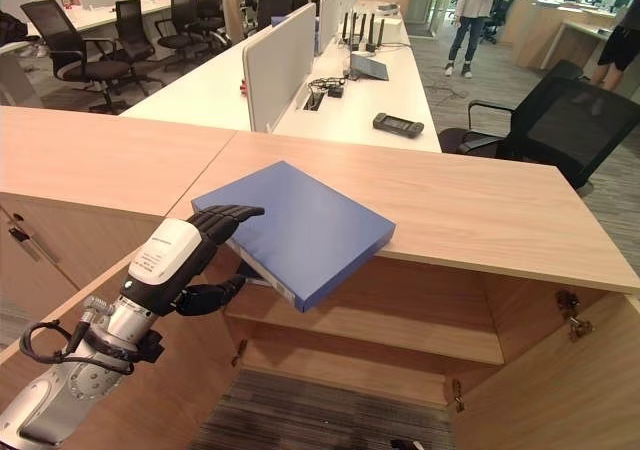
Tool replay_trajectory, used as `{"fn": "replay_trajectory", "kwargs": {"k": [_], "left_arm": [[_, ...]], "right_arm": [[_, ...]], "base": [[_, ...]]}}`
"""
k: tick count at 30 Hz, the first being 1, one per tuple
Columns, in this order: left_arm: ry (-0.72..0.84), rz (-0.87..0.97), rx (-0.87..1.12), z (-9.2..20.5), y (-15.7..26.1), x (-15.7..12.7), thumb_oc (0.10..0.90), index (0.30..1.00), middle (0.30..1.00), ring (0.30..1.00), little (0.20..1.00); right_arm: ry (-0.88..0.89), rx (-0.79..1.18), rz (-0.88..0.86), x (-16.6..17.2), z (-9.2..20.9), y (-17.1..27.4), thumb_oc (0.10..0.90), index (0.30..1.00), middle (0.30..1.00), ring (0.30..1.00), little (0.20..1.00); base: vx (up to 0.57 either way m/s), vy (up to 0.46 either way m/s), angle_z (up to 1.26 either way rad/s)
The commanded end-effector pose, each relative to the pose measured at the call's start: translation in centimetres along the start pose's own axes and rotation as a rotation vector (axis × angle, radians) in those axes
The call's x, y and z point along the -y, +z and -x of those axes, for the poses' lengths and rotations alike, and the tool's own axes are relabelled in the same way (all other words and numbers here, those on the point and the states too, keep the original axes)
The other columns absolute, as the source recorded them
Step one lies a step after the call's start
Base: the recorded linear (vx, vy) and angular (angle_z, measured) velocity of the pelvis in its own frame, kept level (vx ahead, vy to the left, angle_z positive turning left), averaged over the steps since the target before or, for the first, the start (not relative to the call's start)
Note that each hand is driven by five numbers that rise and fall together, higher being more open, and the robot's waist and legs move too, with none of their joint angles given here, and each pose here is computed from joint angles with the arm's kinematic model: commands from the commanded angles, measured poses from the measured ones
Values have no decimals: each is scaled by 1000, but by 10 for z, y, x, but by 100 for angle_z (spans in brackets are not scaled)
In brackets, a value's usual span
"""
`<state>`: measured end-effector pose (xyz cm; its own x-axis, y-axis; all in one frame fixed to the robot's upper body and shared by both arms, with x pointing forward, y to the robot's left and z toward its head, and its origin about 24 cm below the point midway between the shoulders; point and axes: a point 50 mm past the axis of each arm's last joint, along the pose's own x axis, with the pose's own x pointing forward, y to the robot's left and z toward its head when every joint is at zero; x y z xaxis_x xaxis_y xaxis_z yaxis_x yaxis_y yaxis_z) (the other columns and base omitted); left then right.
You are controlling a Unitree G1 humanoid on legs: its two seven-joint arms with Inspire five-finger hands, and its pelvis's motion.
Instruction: Put the empty folder in the office cabinet
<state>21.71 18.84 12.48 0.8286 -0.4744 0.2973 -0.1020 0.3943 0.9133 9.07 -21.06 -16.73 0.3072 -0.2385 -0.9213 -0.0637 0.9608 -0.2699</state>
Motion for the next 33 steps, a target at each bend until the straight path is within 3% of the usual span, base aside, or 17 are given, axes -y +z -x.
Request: {"fn": "replay_trajectory", "kwargs": {"k": [1, 19, 33], "left_arm": [[148, -88, 211, -24, 26, -32, 800, 900, 900, 900, 900], [-50, -258, 219, -42, 8, 4, 800, 900, 900, 900, 900], [-72, -446, 107, -66, -23, 35, 800, 900, 900, 900, 900]], "right_arm": [[-10, 69, 67, 2, -2, 22, 800, 900, 900, 900, 900], [-37, 32, 109, 14, -2, 13, 800, 900, 900, 900, 900], [-47, 37, 151, 16, -3, 15, 800, 900, 900, 900, 900]], "base": [[0, 0, 0], [3, 4, -4], [4, 2, -1]]}}
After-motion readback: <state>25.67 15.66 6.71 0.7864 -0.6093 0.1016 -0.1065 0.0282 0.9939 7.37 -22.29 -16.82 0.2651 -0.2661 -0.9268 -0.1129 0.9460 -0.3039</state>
